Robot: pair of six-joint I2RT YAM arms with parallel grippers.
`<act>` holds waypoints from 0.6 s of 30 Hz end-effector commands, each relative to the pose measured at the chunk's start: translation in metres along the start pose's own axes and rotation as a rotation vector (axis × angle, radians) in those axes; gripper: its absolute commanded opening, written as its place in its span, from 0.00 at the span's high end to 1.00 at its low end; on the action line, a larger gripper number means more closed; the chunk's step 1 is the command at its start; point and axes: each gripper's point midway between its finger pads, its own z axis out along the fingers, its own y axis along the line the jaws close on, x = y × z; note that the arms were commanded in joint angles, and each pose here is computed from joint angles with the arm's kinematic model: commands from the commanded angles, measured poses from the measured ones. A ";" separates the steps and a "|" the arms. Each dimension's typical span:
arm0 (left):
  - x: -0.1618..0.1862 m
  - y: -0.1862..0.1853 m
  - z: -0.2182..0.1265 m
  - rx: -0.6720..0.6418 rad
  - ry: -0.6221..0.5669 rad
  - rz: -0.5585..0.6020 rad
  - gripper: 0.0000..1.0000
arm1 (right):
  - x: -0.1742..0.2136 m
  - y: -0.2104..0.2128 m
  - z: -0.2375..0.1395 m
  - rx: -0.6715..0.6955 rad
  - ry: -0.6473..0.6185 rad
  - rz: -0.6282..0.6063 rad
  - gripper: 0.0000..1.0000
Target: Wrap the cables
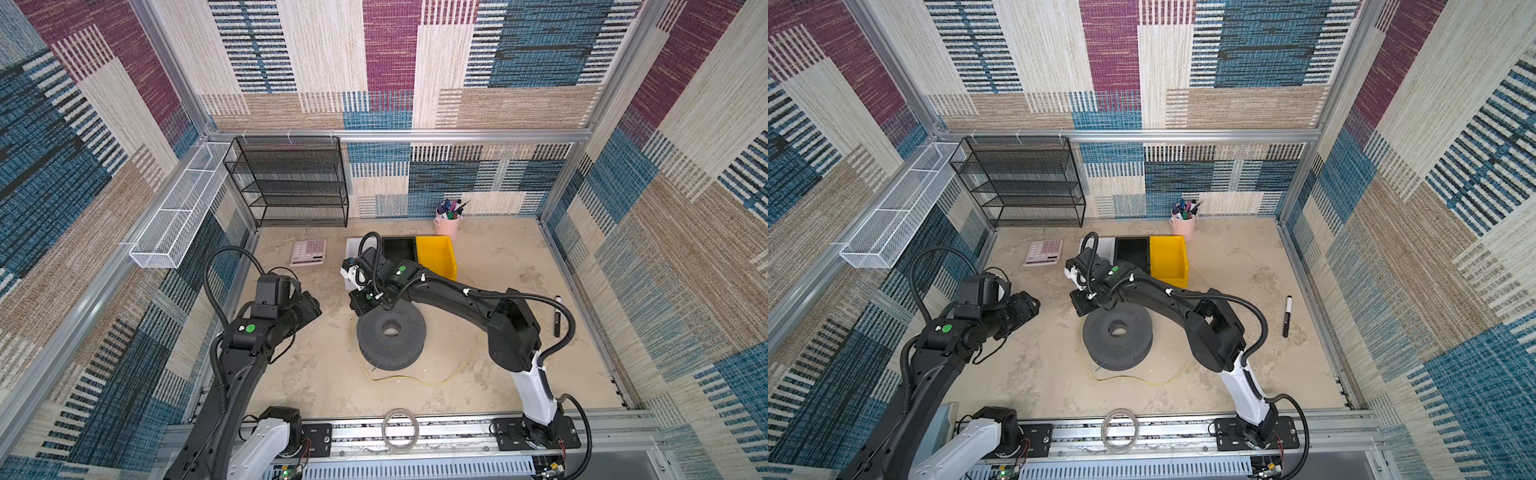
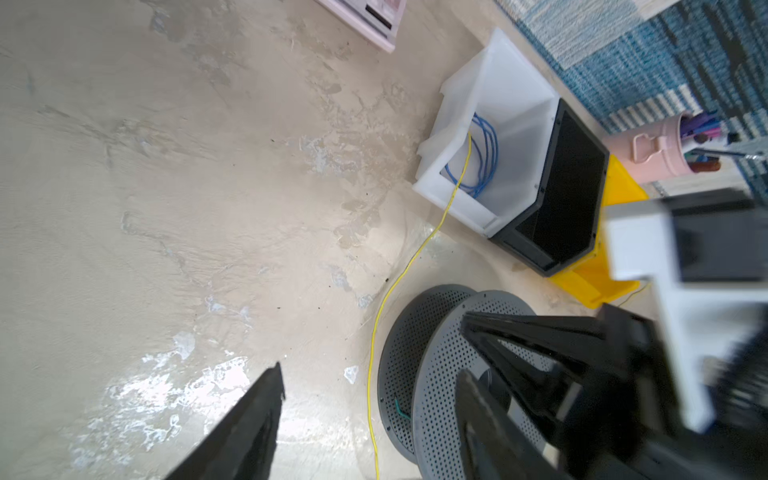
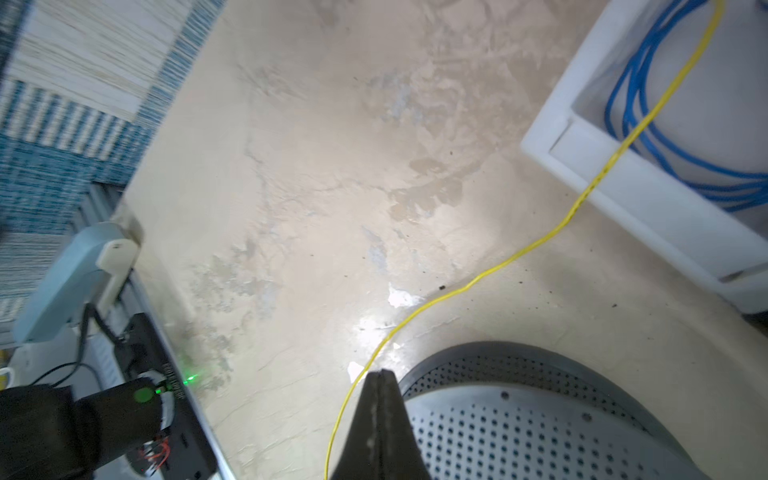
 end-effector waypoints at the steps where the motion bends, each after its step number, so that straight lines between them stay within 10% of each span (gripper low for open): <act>1: 0.020 -0.017 0.009 0.092 0.146 0.085 0.34 | -0.013 0.023 -0.025 -0.077 -0.062 -0.044 1.00; 18: 0.133 0.000 0.080 -0.025 0.589 0.233 0.40 | 0.039 0.016 -0.090 -0.041 -0.193 -0.068 0.69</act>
